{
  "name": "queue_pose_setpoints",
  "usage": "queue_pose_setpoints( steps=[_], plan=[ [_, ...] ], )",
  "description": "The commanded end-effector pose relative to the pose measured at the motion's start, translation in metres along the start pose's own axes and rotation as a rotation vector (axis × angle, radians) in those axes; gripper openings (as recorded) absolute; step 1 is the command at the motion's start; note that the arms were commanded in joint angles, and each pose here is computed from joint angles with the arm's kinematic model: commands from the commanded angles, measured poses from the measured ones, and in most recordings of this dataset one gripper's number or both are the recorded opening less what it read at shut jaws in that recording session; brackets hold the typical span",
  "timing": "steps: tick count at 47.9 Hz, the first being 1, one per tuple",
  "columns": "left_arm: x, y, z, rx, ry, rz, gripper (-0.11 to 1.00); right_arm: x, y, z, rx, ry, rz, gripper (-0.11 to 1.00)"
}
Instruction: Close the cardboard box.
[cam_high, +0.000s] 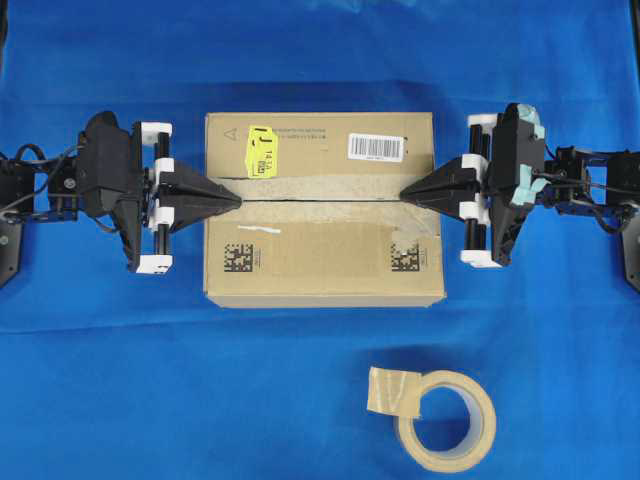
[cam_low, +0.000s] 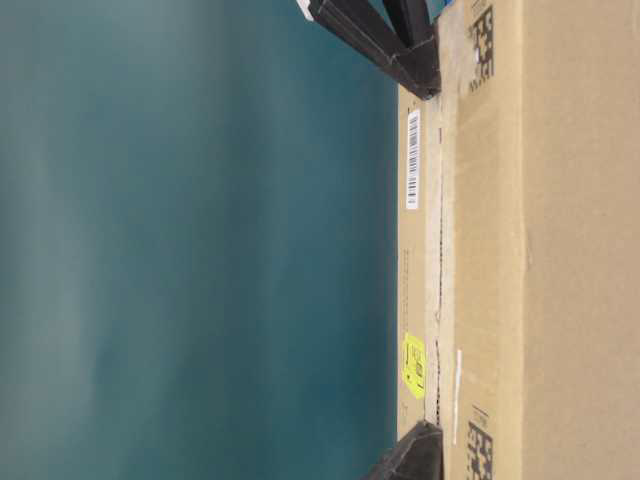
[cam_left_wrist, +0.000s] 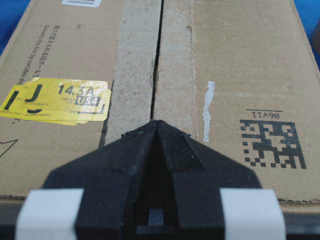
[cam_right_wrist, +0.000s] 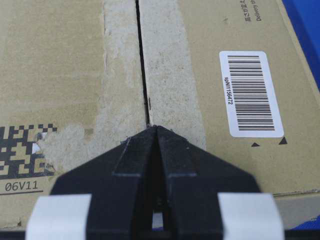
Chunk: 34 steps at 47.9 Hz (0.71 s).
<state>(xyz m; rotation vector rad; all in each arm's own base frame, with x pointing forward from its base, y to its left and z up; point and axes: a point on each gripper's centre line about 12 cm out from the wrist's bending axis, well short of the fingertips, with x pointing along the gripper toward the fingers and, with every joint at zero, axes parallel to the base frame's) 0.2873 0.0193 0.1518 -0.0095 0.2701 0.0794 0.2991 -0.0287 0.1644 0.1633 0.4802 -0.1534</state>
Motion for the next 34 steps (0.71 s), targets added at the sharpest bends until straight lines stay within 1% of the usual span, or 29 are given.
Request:
queue_pose_setpoints(
  steps=[1, 34],
  plan=[
    [0.0021, 0.0024, 0.0044, -0.003, -0.017, 0.009, 0.00, -0.0001, -0.0005, 0.0025, 0.000, -0.006, -0.002, 0.00],
    [0.0018, 0.0032, 0.0037, -0.005, -0.014, 0.014, 0.00, -0.0001, -0.0005, 0.0027, 0.008, -0.008, -0.001, 0.00]
  ],
)
